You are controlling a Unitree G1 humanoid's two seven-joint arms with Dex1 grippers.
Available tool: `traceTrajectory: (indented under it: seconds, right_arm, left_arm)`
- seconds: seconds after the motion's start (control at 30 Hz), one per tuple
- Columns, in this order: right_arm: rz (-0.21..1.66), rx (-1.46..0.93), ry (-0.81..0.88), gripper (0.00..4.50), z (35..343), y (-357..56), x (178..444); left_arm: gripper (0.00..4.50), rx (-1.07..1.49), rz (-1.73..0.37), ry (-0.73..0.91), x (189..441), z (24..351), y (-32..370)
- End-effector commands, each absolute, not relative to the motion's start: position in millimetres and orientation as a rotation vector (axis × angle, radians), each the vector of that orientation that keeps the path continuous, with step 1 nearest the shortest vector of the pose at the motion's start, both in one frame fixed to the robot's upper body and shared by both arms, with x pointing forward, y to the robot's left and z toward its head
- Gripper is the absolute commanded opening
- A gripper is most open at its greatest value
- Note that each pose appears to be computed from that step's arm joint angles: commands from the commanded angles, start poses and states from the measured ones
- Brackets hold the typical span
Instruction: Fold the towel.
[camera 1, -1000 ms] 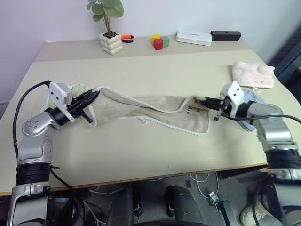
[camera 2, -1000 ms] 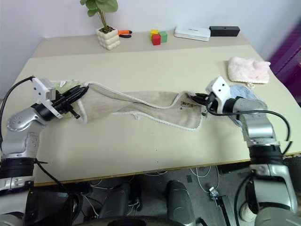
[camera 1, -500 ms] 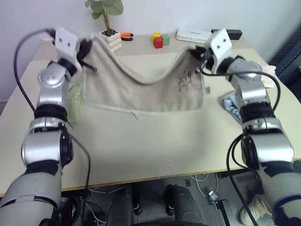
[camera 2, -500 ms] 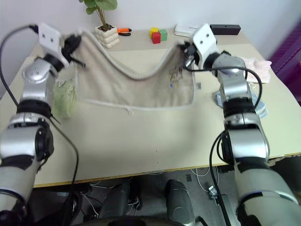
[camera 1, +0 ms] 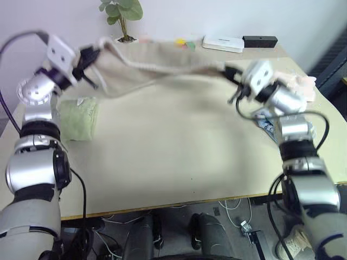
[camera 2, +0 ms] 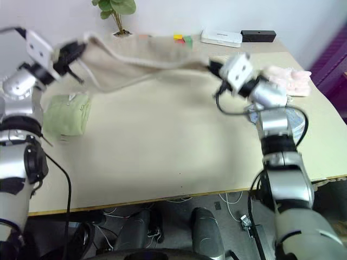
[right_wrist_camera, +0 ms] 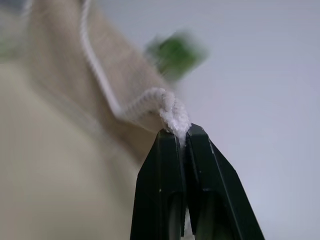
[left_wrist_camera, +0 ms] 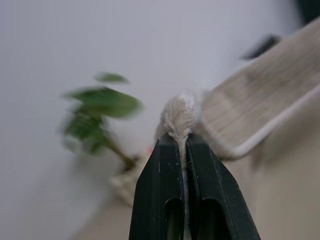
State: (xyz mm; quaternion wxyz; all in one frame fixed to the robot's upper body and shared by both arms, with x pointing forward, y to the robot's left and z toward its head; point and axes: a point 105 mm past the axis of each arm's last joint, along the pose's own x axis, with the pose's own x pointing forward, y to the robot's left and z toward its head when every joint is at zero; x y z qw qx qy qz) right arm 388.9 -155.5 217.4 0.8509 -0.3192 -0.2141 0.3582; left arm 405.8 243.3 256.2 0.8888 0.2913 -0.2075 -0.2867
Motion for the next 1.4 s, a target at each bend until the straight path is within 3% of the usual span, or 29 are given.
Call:
traceTrajectory:
  seconds: [0.03,0.2,0.43,0.7,0.8,0.97,1.3,1.4]
  right_arm:
    - [0.762,-0.697,-0.447,0.04,222.4,-171.3,372.1]
    - [0.806,-0.812,-0.358,0.04,205.2,-197.4,346.9]
    - [0.945,-0.797,-0.176,0.04,175.2,-216.2,314.3]
    - [0.89,-0.918,-0.094,0.04,154.2,-244.1,321.5]
    - [0.938,-0.895,-0.094,0.94,146.6,-236.2,318.4]
    - [0.933,-0.962,-0.065,3.38,140.0,-240.9,318.1]
    - [1.014,-1.041,-0.094,3.38,137.7,-228.8,307.6]
    - [1.039,-1.037,-0.071,2.52,131.6,-229.5,303.9]
  left_arm:
    - [0.0,0.677,-0.767,-0.435,383.6,240.8,239.8]
    - [0.0,0.671,-1.009,-0.28,354.3,191.9,242.1]
    - [0.0,0.677,-1.157,-0.143,325.6,166.2,250.8]
    - [0.0,0.657,-1.195,-0.043,304.9,148.6,260.6]
    - [0.0,0.646,-1.205,-0.047,301.6,146.3,257.9]
    - [0.0,0.638,-1.2,-0.041,299.3,143.7,258.4]
    - [0.0,0.637,-1.196,-0.059,300.1,147.2,256.6]
    - [0.0,0.638,-1.194,-0.06,299.8,147.3,256.5]
